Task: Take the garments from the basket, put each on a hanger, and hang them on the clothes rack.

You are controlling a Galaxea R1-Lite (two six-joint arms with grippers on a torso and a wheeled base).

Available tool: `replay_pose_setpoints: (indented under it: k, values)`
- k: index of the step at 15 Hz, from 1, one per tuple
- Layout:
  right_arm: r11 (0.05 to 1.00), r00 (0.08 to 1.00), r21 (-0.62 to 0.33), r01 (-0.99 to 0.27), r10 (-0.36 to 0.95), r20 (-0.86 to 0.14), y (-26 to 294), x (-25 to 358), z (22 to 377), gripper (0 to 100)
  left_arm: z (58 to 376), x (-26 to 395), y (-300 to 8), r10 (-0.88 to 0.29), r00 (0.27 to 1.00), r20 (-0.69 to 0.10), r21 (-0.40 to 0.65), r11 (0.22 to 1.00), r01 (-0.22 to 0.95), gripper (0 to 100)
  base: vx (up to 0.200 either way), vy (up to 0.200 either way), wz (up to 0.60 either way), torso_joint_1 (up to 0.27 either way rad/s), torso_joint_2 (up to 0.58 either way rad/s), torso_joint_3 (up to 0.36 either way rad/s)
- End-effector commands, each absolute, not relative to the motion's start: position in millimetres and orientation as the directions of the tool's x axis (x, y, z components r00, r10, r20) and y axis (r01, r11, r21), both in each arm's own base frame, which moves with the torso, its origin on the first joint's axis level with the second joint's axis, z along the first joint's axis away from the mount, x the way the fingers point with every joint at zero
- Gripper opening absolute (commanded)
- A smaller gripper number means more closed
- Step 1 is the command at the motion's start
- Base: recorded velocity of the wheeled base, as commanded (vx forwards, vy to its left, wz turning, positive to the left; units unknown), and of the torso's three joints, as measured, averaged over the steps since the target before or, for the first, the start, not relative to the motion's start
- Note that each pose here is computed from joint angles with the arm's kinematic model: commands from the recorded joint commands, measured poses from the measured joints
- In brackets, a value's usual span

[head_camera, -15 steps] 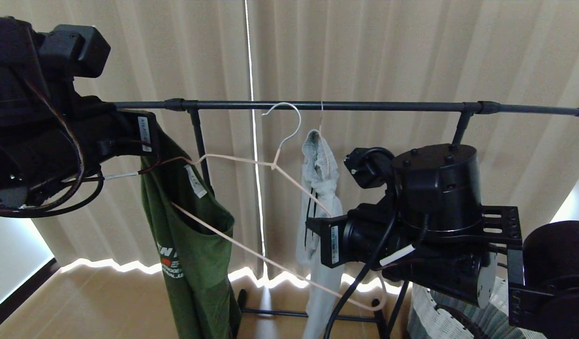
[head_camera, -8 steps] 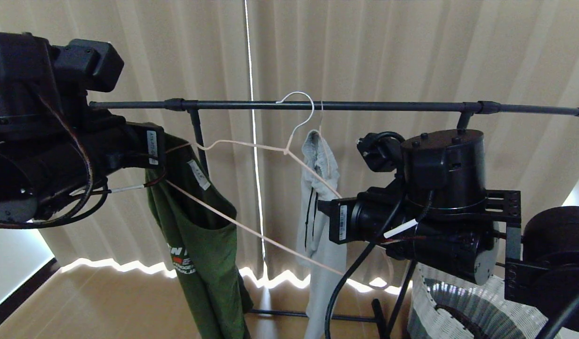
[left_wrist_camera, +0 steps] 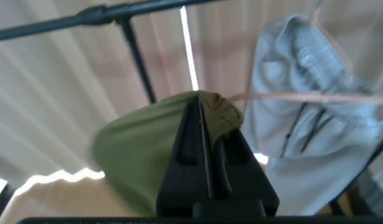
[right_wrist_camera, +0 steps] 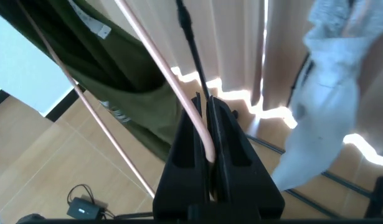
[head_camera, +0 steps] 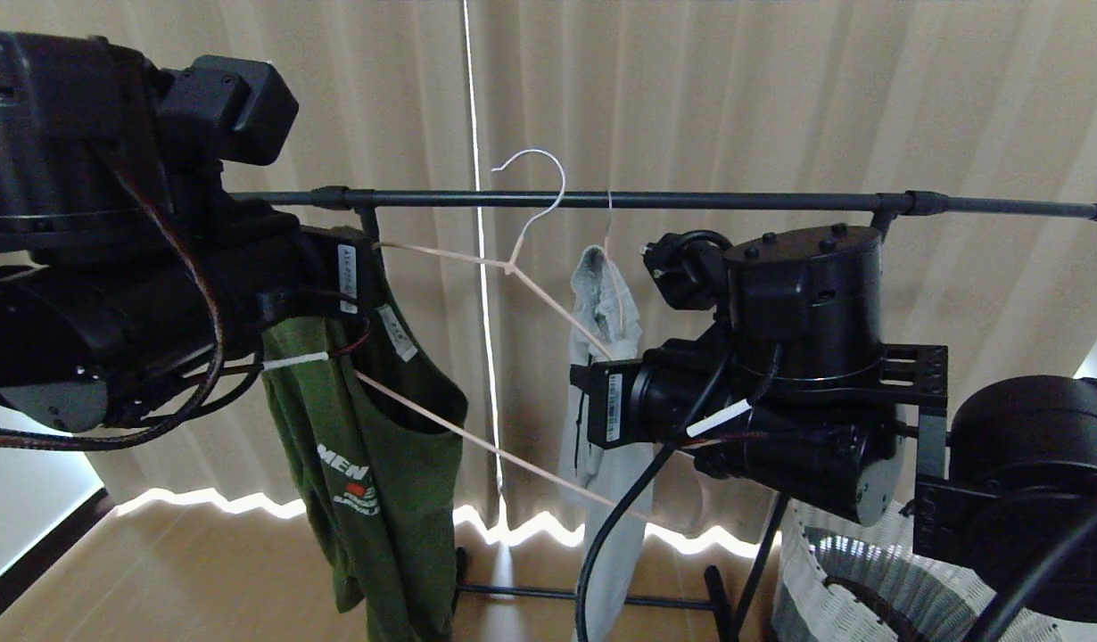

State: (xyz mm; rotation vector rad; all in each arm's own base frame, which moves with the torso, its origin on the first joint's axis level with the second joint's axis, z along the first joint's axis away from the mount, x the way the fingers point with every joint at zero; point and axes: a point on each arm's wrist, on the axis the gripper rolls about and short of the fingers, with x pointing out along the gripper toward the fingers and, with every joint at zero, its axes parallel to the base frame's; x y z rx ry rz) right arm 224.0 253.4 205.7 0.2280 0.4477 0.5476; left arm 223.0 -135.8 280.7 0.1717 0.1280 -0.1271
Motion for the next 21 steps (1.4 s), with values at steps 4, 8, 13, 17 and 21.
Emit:
replay_pose_setpoints:
  k: [4,8,13,17,21]
  values:
    - [0.829,0.751,0.320,-0.459,0.554,-0.359,273,234,197,0,290,218,-157,-0.202,0.973,-0.109,0.126,0.969,0.215,0,0.000,0.000,0.00,0.000,0.00,0.000]
    - [0.825,0.754,0.322,-0.463,0.558,-0.345,277,238,200,0,292,212,-163,-0.305,0.946,-0.110,0.117,0.941,0.317,0,0.000,0.000,0.00,0.000,0.00,0.000]
    - [0.821,0.761,0.331,-0.465,0.561,-0.326,272,234,208,0,273,211,-164,-0.412,0.894,-0.175,0.117,0.893,0.434,0,0.000,0.000,0.00,0.000,0.00,0.000]
    - [0.813,0.769,0.341,-0.472,0.569,-0.293,265,229,221,0,263,208,-161,-0.409,0.888,-0.208,0.128,0.889,0.439,0,0.000,0.000,0.00,0.000,0.00,0.000]
    - [0.817,0.771,0.321,-0.480,0.567,-0.290,258,224,224,0,263,207,-161,-0.410,0.890,-0.200,0.135,0.888,0.440,100,0.000,0.000,0.00,0.000,0.00,0.000]
